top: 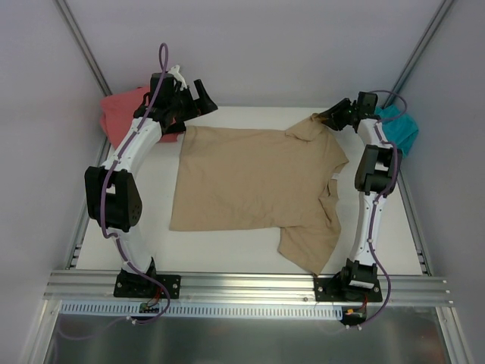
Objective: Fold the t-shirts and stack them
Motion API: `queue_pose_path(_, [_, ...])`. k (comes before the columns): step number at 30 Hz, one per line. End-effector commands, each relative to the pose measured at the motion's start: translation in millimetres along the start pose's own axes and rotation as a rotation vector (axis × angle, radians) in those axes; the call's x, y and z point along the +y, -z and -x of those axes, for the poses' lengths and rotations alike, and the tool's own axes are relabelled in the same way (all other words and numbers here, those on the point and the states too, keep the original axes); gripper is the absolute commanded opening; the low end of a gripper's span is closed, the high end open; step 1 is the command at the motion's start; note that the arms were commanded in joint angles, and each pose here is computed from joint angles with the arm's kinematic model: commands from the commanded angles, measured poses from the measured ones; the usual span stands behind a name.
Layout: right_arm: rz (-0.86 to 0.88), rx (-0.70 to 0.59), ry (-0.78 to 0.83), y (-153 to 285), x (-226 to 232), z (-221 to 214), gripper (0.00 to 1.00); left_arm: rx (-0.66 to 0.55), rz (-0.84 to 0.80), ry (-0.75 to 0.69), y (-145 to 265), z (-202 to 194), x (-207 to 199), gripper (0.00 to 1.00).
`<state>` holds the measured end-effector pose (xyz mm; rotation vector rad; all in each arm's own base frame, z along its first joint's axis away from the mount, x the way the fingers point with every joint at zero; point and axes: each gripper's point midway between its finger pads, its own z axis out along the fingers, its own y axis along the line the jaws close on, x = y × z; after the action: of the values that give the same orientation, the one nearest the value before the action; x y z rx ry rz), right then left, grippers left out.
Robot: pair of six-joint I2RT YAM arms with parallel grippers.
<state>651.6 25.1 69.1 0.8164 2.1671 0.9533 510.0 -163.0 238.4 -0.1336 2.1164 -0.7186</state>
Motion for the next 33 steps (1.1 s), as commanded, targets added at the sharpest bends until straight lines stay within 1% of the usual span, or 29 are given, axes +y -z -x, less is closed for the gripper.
queue_pose_path(1, [0.068, -0.026, 0.010, -4, 19, 10, 0.40, -0.044, -0.034, -0.046, 17, 19, -13, 0.99])
queue_pose_path(2, [0.071, -0.027, 0.013, -5, 19, 10, 0.36, -0.044, -0.032, -0.046, 18, 20, -12, 0.99])
queue_pose_path(4, [0.072, -0.033, 0.011, -7, 19, 11, 0.38, -0.045, -0.033, -0.053, 19, 20, -13, 0.99])
queue_pose_path(7, [0.062, -0.056, 0.023, -4, 22, 17, 0.48, -0.044, -0.029, -0.057, 21, 21, -13, 0.99])
queue_pose_path(11, [0.069, -0.088, 0.048, 8, 34, 29, 0.55, -0.039, -0.029, -0.063, 21, 19, -13, 0.99])
queue_pose_path(17, [0.088, -0.162, 0.078, 30, 51, 56, 0.56, -0.035, -0.033, -0.058, 17, 19, -12, 0.99])
queue_pose_path(22, [0.073, -0.209, 0.058, 37, 42, 76, 0.55, -0.033, -0.040, -0.061, 14, 21, -14, 0.99])
queue_pose_path(28, [0.073, -0.229, 0.052, 38, 39, 83, 0.55, -0.030, -0.037, -0.069, 13, 22, -13, 0.99])
queue_pose_path(33, [0.067, -0.212, 0.023, 29, 30, 77, 0.55, -0.023, -0.035, -0.071, 11, 22, -12, 0.99])
